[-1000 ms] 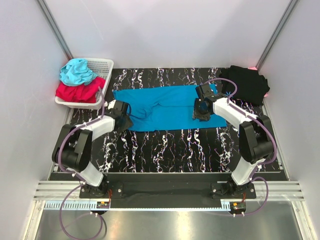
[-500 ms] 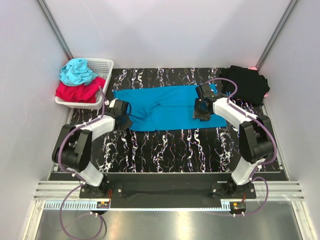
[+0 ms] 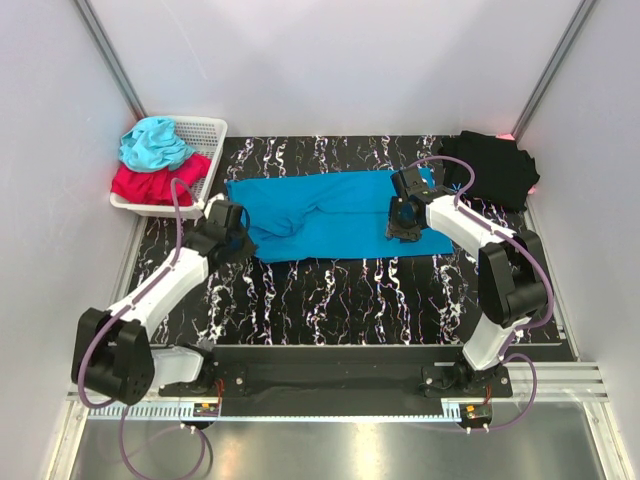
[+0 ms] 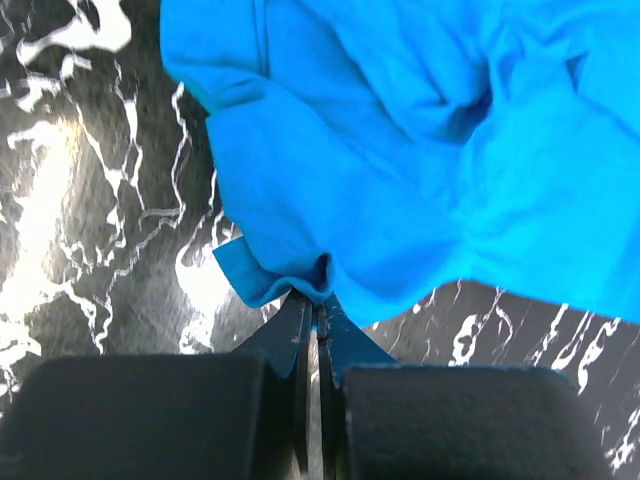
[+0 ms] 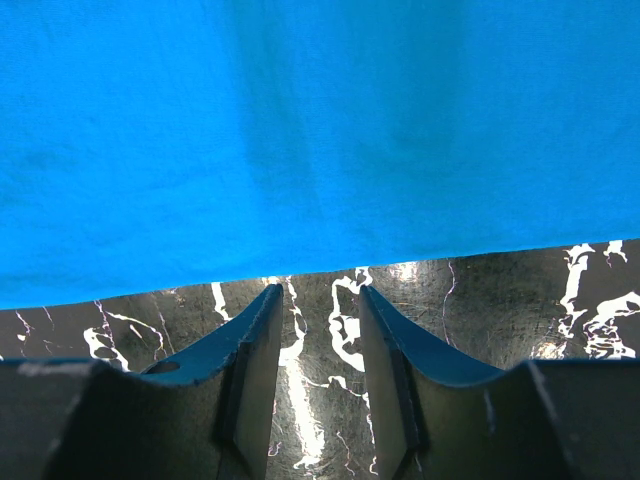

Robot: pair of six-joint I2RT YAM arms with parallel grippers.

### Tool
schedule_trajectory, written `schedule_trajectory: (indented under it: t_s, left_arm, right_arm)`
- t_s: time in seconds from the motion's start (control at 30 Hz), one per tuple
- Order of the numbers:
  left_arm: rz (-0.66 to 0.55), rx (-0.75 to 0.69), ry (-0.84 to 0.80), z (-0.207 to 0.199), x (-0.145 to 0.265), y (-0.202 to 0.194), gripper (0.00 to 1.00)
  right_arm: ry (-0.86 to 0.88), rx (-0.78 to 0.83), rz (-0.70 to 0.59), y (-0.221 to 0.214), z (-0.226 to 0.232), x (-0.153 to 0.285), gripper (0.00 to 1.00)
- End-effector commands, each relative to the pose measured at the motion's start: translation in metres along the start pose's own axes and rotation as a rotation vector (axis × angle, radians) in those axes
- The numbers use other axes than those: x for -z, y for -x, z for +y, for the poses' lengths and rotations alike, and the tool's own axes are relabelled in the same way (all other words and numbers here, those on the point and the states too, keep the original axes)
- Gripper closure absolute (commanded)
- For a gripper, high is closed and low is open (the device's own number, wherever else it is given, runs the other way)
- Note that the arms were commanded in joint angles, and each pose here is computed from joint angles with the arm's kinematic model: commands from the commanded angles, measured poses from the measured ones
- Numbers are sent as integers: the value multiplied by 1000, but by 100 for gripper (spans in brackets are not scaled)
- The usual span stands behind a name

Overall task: Fold and stack the t-shirts
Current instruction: Fold the tshirt

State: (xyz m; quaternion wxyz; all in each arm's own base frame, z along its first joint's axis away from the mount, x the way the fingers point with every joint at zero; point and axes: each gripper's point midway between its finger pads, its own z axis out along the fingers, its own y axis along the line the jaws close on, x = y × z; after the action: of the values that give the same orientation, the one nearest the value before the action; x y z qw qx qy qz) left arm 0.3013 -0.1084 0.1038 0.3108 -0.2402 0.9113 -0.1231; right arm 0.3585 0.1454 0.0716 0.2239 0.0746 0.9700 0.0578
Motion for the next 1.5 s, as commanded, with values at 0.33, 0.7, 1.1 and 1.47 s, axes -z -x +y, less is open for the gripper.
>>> schedule_trajectory:
  t_s: [0.33, 0.7, 1.1, 1.47]
  left_arm:
    - [-115, -10, -215, -21, 36, 0, 100]
    - [110, -42, -100, -3, -5, -49, 23]
    - [-45, -2, 56, 48, 8, -44, 28]
    - [-68, -11, 135, 57, -11, -41, 51]
  right_arm:
    - [20, -1, -17, 10, 17, -1, 57]
    - [16, 18, -19, 8, 19, 0, 57]
    - [20, 23, 2, 3, 23, -6, 58]
    - [20, 26, 2, 3, 22, -5, 58]
